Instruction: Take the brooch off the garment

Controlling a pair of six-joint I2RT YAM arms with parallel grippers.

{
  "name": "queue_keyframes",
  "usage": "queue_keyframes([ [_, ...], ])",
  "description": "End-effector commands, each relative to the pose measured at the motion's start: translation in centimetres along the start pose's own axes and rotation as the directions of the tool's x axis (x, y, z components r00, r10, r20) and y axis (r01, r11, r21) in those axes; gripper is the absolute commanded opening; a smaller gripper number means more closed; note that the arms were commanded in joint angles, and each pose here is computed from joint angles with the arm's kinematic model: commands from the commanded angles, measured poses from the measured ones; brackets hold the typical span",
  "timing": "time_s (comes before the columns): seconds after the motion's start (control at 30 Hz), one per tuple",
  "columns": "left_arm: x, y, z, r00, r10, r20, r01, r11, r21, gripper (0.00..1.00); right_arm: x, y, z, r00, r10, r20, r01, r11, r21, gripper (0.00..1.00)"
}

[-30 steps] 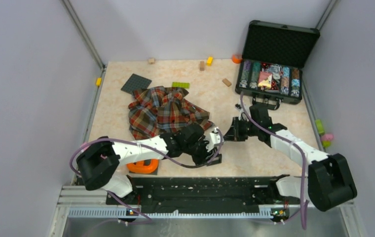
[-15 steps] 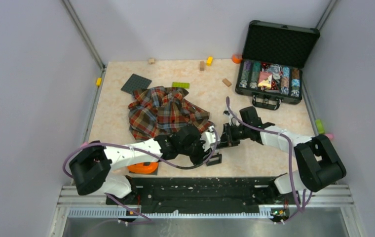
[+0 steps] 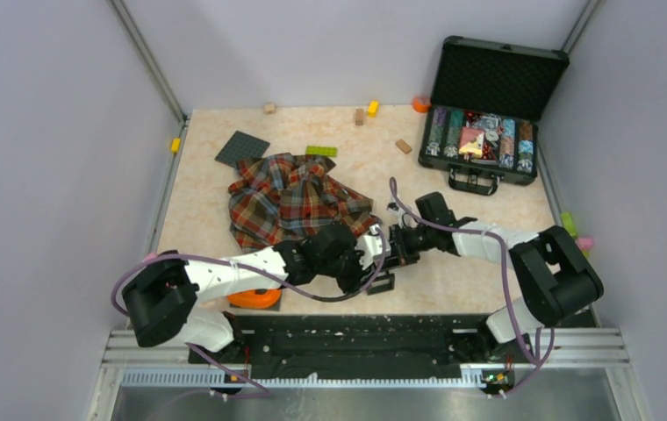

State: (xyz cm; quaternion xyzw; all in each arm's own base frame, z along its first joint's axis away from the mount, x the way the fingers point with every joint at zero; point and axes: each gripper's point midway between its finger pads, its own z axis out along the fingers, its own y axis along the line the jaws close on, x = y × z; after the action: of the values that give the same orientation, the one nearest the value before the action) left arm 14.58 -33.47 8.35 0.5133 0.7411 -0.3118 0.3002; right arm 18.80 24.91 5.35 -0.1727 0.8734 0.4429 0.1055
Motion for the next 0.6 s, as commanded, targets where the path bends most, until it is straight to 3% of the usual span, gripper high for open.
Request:
queue_keyframes([
  [0.0, -1.8, -0.5, -0.6, 0.997, 0.012, 0.070, -0.013, 1.000, 0.012, 0.39, -1.9, 1.2, 0.3, 0.996, -0.084, 0.035, 0.085, 0.996, -0.032, 0.00],
  [0.57, -1.7, -0.4, -0.5, 0.998, 0.013, 0.065, -0.014, 1.000, 0.014, 0.37, -0.9, 0.2, 1.2, 0.997, -0.074, -0.017, 0.074, 0.997, -0.003, 0.00],
])
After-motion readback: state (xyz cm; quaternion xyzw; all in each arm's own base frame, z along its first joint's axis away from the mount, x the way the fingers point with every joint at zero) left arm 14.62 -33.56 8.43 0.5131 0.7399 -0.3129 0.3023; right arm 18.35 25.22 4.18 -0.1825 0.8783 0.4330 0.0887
